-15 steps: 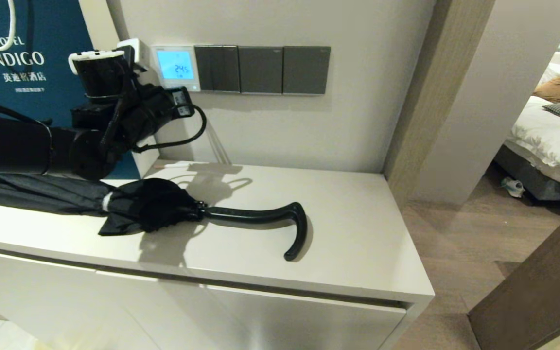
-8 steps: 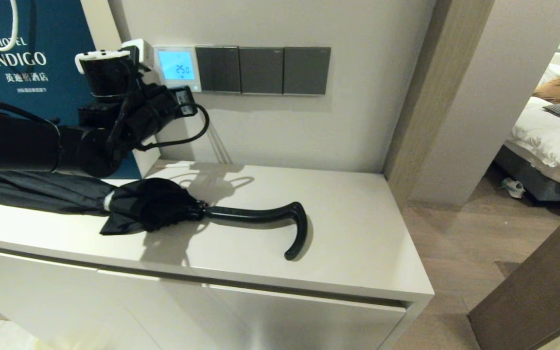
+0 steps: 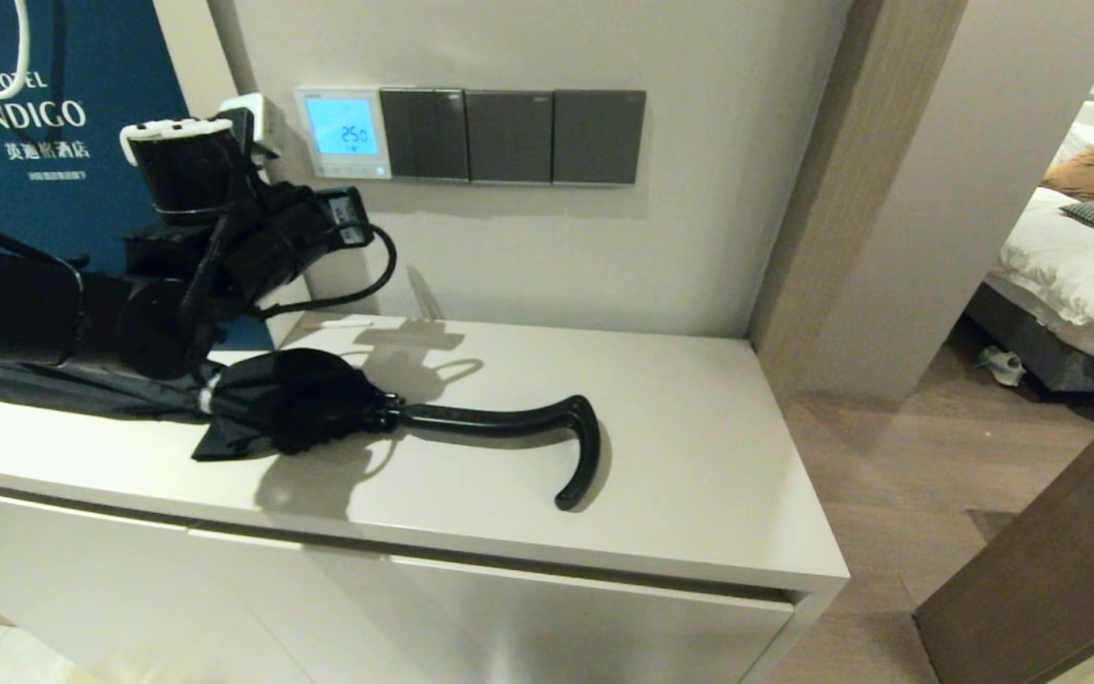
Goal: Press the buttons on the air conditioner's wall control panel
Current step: Press the temperature increase button, then turn off the central air conditioner
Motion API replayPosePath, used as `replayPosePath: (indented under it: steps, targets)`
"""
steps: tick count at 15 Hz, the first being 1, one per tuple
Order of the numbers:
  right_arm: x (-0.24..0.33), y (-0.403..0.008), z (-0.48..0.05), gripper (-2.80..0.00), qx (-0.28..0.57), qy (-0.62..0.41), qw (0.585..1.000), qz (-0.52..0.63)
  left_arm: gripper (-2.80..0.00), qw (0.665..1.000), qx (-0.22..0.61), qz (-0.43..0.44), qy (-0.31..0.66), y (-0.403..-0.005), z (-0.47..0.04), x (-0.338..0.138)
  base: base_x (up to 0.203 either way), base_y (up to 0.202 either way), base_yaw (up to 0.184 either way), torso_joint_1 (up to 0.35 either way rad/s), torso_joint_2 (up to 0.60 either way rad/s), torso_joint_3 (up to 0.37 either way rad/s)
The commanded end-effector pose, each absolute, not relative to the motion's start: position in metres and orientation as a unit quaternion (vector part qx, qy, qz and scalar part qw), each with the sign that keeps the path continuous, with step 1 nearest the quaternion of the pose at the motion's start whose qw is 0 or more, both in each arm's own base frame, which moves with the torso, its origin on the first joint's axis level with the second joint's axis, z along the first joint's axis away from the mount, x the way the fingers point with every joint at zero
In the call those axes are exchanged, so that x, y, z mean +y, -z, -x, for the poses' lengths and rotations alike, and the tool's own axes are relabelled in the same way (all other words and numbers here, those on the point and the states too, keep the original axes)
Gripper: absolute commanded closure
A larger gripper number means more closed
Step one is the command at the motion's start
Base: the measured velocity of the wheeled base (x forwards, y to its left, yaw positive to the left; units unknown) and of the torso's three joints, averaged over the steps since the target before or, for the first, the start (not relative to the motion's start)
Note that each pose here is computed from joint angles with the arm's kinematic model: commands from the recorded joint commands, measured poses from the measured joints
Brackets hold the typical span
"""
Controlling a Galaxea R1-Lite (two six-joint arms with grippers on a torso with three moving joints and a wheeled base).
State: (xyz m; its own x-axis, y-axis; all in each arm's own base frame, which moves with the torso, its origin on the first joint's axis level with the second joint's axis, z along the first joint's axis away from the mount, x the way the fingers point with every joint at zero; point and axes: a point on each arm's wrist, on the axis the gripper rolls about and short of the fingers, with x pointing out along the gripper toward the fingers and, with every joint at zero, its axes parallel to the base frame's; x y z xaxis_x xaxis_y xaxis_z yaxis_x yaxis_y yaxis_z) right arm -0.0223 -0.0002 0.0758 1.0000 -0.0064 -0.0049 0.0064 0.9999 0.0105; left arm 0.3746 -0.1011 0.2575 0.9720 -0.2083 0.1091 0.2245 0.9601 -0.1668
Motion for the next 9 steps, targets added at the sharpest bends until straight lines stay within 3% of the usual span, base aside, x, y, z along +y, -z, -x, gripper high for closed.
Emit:
replayPosePath:
  steps: [1, 9]
  targets:
    - [0.0, -0.075, 0.022, 0.0, 0.004, 0.003, 1.0, -0.005, 0.0, 0.988, -0.059, 0.091, 0.11, -0.272, -0.341, -0.092, 0.0, 0.0, 0.0, 0.0, 0.0, 0.0]
    - [0.0, -0.075, 0.022, 0.0, 0.004, 0.003, 1.0, -0.005, 0.0, 0.987, -0.077, 0.087, 0.106, -0.289, -0.219, -0.058, 0.0, 0.0, 0.0, 0.0, 0.0, 0.0]
